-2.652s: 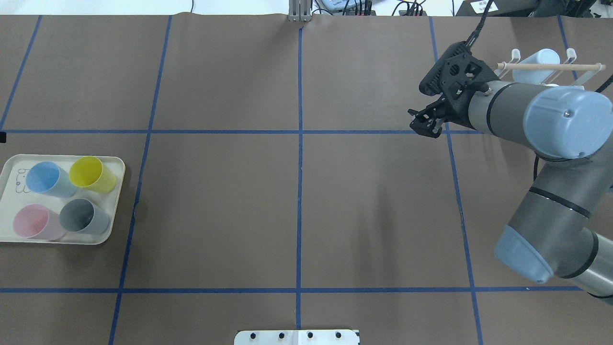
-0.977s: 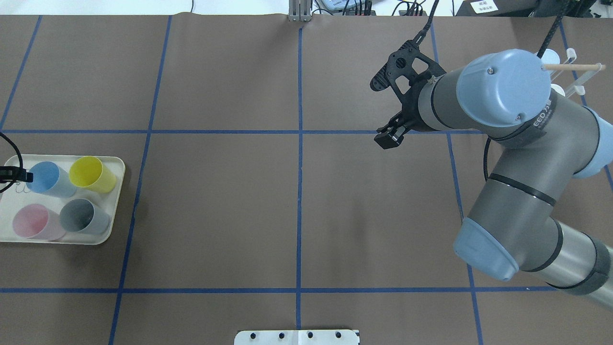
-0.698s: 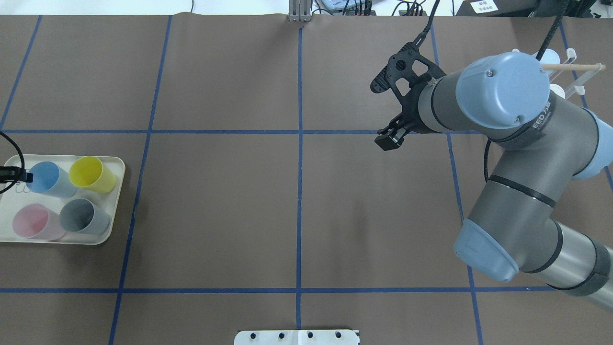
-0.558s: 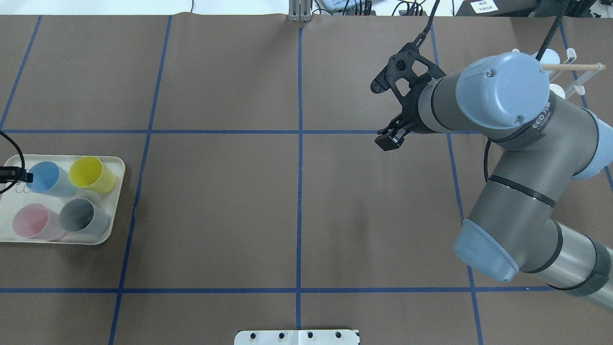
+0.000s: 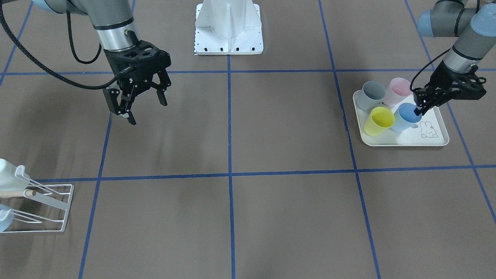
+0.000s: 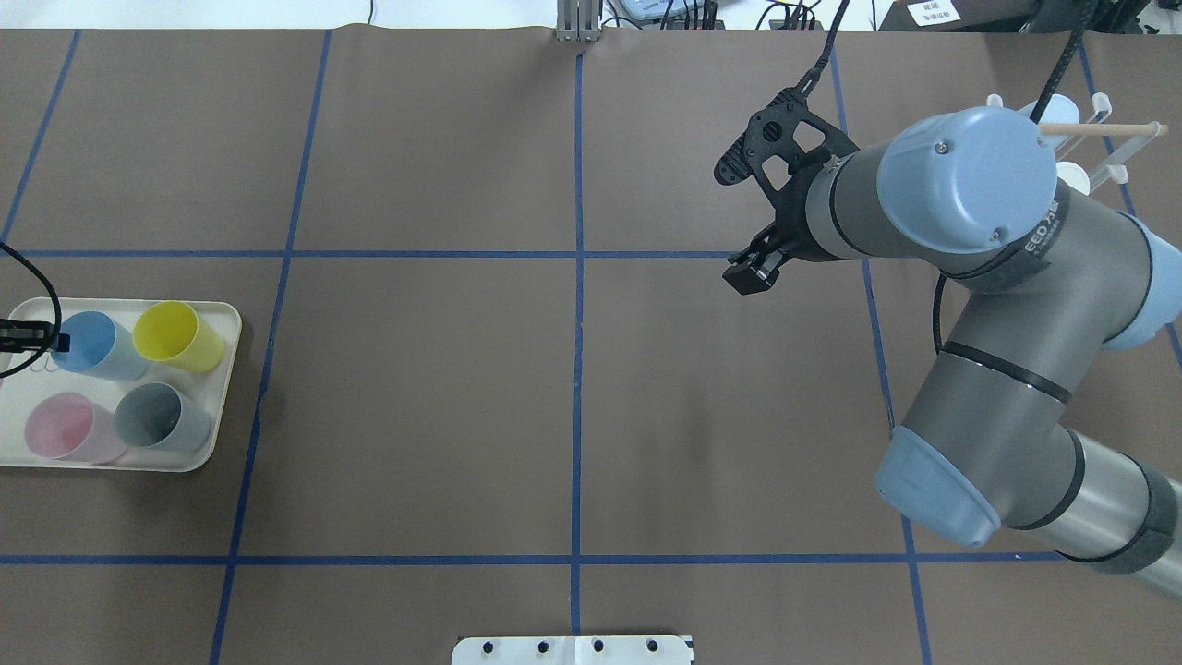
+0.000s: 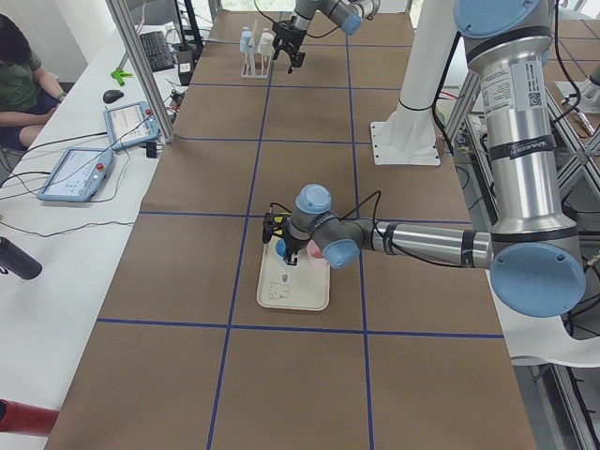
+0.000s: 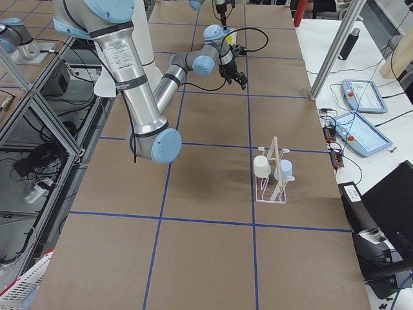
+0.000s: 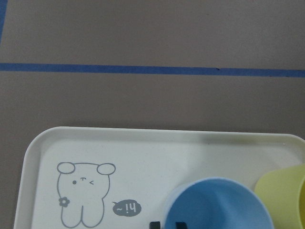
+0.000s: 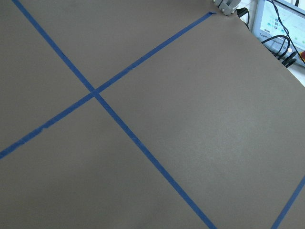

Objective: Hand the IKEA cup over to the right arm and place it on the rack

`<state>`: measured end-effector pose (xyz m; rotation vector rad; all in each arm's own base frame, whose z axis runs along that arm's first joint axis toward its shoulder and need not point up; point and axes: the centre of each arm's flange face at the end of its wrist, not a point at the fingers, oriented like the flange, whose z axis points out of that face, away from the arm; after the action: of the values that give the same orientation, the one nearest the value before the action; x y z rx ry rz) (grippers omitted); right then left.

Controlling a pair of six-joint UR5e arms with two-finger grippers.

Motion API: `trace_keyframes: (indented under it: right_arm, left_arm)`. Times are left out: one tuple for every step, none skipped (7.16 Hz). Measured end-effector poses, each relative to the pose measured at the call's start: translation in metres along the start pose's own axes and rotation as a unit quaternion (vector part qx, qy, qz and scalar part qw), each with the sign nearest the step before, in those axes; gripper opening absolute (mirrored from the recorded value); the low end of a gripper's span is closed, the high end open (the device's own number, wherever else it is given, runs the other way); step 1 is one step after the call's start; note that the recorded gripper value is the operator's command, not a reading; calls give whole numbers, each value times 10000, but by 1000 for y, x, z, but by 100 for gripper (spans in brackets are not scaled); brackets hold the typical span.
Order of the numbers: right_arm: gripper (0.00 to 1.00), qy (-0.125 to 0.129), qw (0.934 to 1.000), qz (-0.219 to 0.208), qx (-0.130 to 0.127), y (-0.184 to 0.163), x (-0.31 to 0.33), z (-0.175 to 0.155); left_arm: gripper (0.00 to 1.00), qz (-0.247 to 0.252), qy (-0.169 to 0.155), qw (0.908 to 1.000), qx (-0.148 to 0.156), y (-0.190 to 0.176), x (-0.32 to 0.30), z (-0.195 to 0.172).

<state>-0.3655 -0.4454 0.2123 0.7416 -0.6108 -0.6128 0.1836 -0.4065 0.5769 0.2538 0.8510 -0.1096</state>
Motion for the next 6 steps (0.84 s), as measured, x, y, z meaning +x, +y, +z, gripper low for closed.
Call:
trace_keyframes:
  right_arm:
    - [100,1,10000,1,-3,0,0,0]
    - [100,0,10000,2,-2,0,0,0]
    - [100,-5,10000,-1,1,0,0,0]
    - [100,-19,10000,-12,23,-1,-1,0]
    - [100,-48,9999,-37,82,-4,-3,-3]
    - [100,-106,9996,-68,247,-9,-6,-4]
  left_arm:
    - [0,0,-1,10000,-1,0,0,0]
    - [0,0,6,10000,2,0,0,-1]
    - [0,-8,28,10000,22,-2,1,-4]
    - [0,-103,65,9999,94,-10,-5,-15]
    - [0,-318,177,9991,201,-25,-18,-37]
    - [0,-519,423,9974,275,-43,-28,-66]
